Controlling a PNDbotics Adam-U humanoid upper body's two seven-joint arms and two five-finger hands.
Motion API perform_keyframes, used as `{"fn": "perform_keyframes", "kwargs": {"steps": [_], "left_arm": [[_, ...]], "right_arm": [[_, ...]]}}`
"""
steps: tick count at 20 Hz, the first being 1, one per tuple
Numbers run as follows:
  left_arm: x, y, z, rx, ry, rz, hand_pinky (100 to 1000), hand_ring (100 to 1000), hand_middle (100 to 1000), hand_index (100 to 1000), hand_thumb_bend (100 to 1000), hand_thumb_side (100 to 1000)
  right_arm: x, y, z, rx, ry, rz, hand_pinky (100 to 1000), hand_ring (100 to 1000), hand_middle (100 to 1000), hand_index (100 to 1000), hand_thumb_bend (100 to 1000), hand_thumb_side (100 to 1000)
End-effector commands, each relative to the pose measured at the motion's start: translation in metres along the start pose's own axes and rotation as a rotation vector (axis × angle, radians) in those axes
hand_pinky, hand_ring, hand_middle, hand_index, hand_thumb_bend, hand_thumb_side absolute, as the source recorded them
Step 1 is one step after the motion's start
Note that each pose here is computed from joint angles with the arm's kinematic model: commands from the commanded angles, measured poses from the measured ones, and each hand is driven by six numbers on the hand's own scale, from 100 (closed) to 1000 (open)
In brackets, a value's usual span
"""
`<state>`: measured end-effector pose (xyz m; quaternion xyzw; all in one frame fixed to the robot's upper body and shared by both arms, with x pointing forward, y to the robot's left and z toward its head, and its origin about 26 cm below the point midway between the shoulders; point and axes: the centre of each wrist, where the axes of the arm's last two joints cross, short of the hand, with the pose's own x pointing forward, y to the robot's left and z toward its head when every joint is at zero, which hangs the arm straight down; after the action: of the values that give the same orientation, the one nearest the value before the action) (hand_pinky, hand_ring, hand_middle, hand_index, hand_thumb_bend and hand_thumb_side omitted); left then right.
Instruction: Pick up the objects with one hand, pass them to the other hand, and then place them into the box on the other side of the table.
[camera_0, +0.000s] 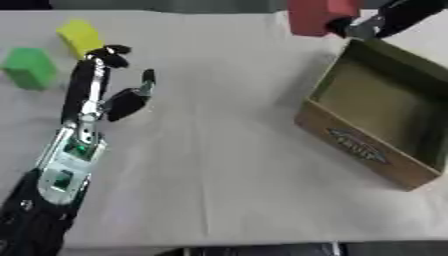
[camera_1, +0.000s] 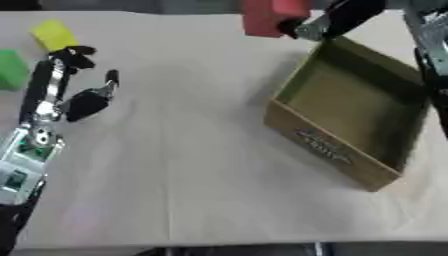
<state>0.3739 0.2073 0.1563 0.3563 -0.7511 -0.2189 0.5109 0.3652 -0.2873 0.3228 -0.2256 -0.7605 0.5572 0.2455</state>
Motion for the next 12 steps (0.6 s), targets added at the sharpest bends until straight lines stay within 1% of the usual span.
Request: {"fn": "perform_keyframes", "kwargs": {"steps": [1, 3, 8, 12], "left_arm": [[-0.001, 0.025, -0.006, 0.073, 0.002, -0.017, 784, 718, 590, 785, 260, 297], [-0.001, 0.032, -0.008, 0.097, 0.007, -0.02, 787, 725, 595, 787, 263, 301], [-0.001, 0.05, -0.011, 0.16, 0.008, -0.034, 788, 731, 603, 792, 272, 291], [0.0, 0.064, -0.014, 0.193, -0.004, -0.052, 790, 735, 608, 795, 279, 287]], "right_arm": [[0.002, -0.026, 0.025, -0.035, 0.047, 0.048, 830, 615, 373, 507, 100, 100], [-0.004, -0.027, 0.039, -0.016, 0.085, 0.042, 837, 614, 372, 507, 100, 100], [-0.02, -0.033, 0.067, 0.023, 0.152, -0.011, 848, 612, 371, 507, 100, 100], [-0.031, -0.036, 0.083, 0.039, 0.213, -0.011, 847, 614, 380, 515, 100, 100]]}}
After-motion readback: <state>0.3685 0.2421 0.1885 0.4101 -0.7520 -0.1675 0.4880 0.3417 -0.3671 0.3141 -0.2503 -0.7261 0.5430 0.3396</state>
